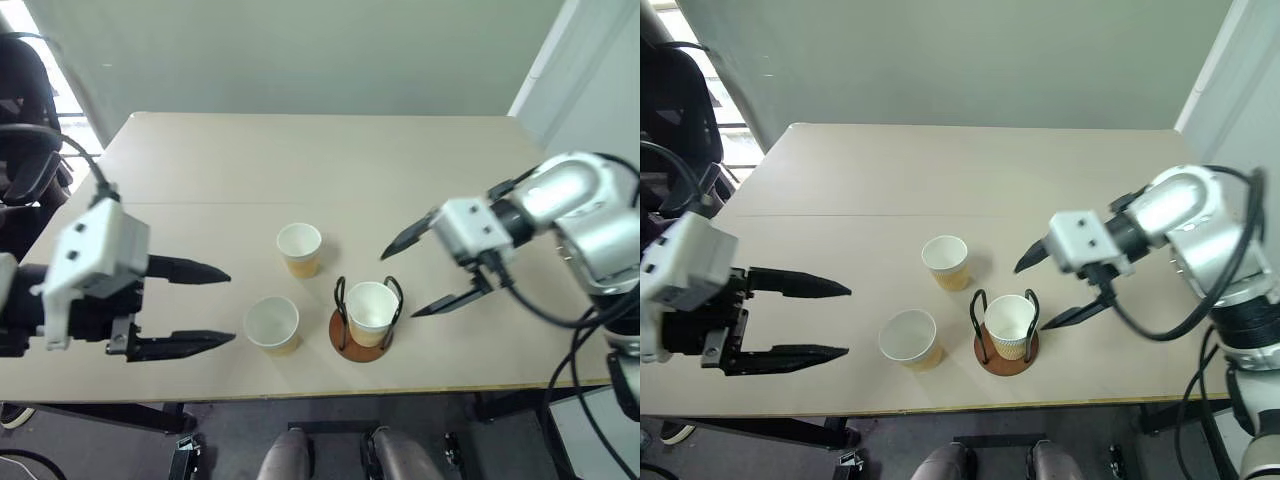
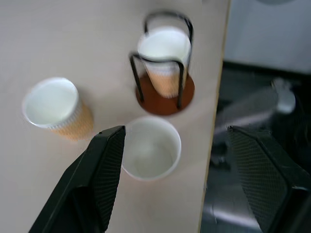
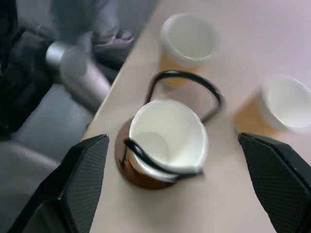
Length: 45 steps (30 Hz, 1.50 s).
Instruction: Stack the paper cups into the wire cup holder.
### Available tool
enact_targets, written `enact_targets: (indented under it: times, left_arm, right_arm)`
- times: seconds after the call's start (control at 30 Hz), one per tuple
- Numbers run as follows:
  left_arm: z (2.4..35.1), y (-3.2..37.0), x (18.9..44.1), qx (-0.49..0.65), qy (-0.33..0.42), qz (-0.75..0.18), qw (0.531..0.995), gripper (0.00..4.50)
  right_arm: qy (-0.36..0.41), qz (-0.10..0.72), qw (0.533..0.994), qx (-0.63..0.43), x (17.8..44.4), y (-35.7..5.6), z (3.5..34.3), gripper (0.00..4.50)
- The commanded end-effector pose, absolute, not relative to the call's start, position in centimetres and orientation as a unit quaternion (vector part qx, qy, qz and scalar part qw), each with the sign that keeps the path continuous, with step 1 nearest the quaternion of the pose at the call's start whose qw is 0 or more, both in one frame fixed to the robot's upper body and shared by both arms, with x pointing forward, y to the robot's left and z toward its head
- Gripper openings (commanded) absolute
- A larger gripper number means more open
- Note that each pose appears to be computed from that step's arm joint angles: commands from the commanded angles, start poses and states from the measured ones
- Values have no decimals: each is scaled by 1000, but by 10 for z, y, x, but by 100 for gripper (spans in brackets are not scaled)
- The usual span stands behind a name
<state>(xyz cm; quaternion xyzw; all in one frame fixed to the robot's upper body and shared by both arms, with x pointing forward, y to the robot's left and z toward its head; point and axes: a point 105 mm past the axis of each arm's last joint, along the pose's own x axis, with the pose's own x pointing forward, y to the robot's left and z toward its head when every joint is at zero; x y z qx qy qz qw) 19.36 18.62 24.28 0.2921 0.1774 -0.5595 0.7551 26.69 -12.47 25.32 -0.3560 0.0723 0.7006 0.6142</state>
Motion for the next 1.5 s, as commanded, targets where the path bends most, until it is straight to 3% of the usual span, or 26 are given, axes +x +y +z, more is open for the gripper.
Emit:
enact_targets:
  times: [0.03, 0.17, 0.3, 0.47, 0.87, 1.5]
  left_arm:
    - [235, 175, 195, 326, 177, -589, 718, 358]
    - [220, 168, 197, 337, 191, -616, 686, 358]
    - [199, 168, 201, 357, 213, -636, 650, 358]
    - [184, 178, 210, 401, 240, -637, 613, 358]
    - [172, 180, 229, 417, 245, -649, 587, 358]
    - [153, 170, 231, 400, 254, -668, 573, 358]
  right_arm:
    - [28, 677, 687, -264, 251, -151, 294, 445]
    - [-32, 642, 745, -179, 239, -163, 325, 445]
    - [-101, 648, 746, -117, 218, -159, 352, 445]
    - [-61, 624, 769, -123, 207, -164, 338, 445]
    - [33, 587, 789, -178, 183, -188, 308, 445]
    - [43, 570, 790, -220, 188, -190, 312, 445]
